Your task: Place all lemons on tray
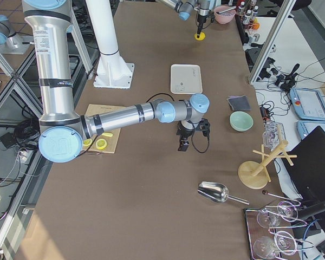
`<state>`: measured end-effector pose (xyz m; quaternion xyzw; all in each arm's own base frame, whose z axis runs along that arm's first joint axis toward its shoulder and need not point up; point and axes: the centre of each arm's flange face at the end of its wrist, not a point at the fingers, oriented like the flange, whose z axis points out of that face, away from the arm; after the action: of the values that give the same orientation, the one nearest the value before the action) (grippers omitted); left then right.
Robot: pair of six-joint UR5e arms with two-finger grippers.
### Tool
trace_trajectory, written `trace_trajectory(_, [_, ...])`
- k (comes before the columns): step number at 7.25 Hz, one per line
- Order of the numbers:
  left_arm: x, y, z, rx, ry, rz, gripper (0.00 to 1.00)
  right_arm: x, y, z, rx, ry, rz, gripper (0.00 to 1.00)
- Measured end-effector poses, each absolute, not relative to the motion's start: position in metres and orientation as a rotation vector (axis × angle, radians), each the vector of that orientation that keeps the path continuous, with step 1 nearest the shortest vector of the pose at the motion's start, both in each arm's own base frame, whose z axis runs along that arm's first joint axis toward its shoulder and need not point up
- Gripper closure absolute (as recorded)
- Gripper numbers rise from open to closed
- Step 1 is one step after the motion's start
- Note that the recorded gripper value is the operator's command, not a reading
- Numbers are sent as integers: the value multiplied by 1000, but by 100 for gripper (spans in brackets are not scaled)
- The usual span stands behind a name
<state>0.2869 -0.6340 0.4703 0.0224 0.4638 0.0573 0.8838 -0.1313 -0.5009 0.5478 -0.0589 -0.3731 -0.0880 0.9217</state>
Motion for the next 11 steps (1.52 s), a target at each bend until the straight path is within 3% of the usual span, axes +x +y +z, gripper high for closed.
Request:
trace_trajectory(6, [479,-553,268,-74,1071,-147,100,-147,-509,514,-103,-784,-149,0])
trace_trajectory(7, [501,-540,250,-66,1072,-182,2,-163,-513,501,-112,-787,-129,0])
trace_trajectory(11, [530,-514,235,-6,1058,-225,2,-227,-513,461,-154,-794,-81,0])
